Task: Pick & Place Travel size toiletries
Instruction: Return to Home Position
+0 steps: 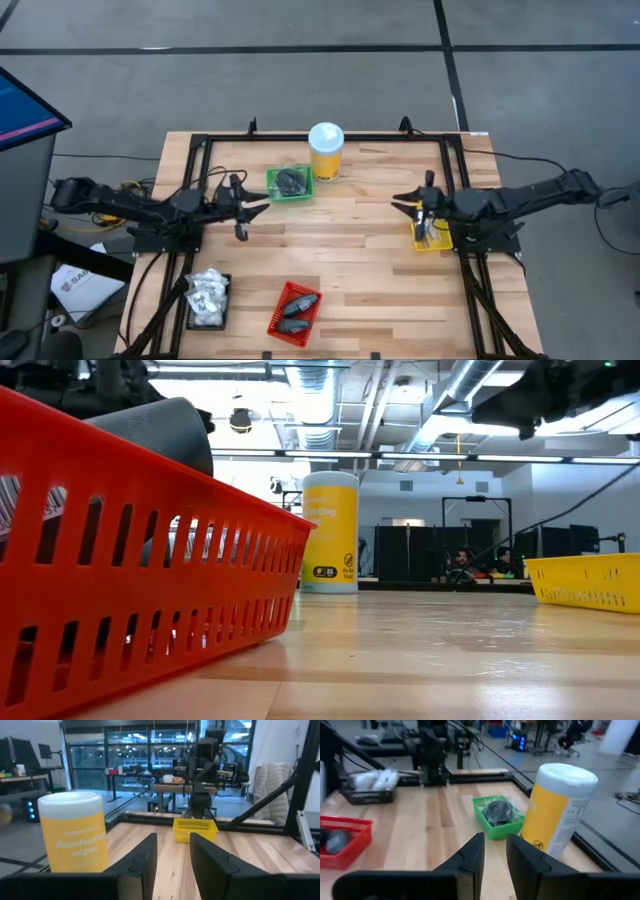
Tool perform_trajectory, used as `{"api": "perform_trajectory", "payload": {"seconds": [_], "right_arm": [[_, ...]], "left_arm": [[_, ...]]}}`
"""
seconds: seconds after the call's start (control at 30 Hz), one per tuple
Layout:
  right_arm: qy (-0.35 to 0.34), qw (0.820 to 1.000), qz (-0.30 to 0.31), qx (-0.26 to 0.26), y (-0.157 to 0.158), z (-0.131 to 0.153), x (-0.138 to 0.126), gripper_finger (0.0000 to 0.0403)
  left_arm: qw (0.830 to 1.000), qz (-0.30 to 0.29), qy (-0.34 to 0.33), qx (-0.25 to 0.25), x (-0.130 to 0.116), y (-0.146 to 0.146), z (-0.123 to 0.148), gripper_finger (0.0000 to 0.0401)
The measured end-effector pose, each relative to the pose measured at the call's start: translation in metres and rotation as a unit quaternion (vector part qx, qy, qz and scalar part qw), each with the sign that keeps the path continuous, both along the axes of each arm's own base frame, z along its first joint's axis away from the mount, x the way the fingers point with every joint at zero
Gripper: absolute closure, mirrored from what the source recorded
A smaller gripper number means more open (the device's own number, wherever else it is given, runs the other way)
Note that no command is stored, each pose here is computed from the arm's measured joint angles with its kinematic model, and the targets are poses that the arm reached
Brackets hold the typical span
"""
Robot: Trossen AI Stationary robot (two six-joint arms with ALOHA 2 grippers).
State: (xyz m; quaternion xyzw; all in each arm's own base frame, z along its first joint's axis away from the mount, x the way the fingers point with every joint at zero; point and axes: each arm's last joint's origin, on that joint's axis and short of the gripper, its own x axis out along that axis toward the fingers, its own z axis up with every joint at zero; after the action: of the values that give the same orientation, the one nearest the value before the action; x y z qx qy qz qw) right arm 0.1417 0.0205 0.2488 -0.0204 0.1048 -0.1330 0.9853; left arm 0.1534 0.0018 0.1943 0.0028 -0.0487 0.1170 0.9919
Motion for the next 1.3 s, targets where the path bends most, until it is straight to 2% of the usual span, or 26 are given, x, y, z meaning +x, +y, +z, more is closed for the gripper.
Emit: {"api": "perform_trajectory", "payload": {"seconds": [0.27, 0.4, 0.6, 0.73, 1.17, 1.3], "right_arm": [[-0.066, 0.998, 0.005, 0.008, -0.009, -0.018, -0.036, 0.0331], [-0.093, 0.996, 0.005, 0.015, -0.012, -0.027, -0.049, 0.0331], [-0.092, 0.995, 0.007, 0.034, -0.015, -0.039, -0.064, 0.0331], [-0.088, 0.995, 0.004, 0.035, -0.015, -0.042, -0.063, 0.0331], [-0.074, 0.997, 0.001, 0.031, -0.015, -0.045, -0.064, 0.0331], [-0.065, 0.996, -0.005, 0.058, -0.015, -0.048, -0.063, 0.0331]], "left_arm": [[1.000, -0.014, 0.002, 0.004, -0.019, 0.000, -0.011, 0.0295], [1.000, 0.005, 0.027, 0.010, -0.024, 0.001, -0.016, 0.0294], [0.998, -0.014, 0.063, -0.014, -0.032, -0.001, -0.023, 0.0295], [0.997, -0.017, 0.065, -0.026, -0.037, -0.002, -0.023, 0.0295], [1.000, -0.018, 0.021, -0.014, -0.059, 0.000, -0.015, 0.0293], [0.999, -0.019, 0.034, -0.014, -0.057, -0.001, -0.016, 0.0293]]}}
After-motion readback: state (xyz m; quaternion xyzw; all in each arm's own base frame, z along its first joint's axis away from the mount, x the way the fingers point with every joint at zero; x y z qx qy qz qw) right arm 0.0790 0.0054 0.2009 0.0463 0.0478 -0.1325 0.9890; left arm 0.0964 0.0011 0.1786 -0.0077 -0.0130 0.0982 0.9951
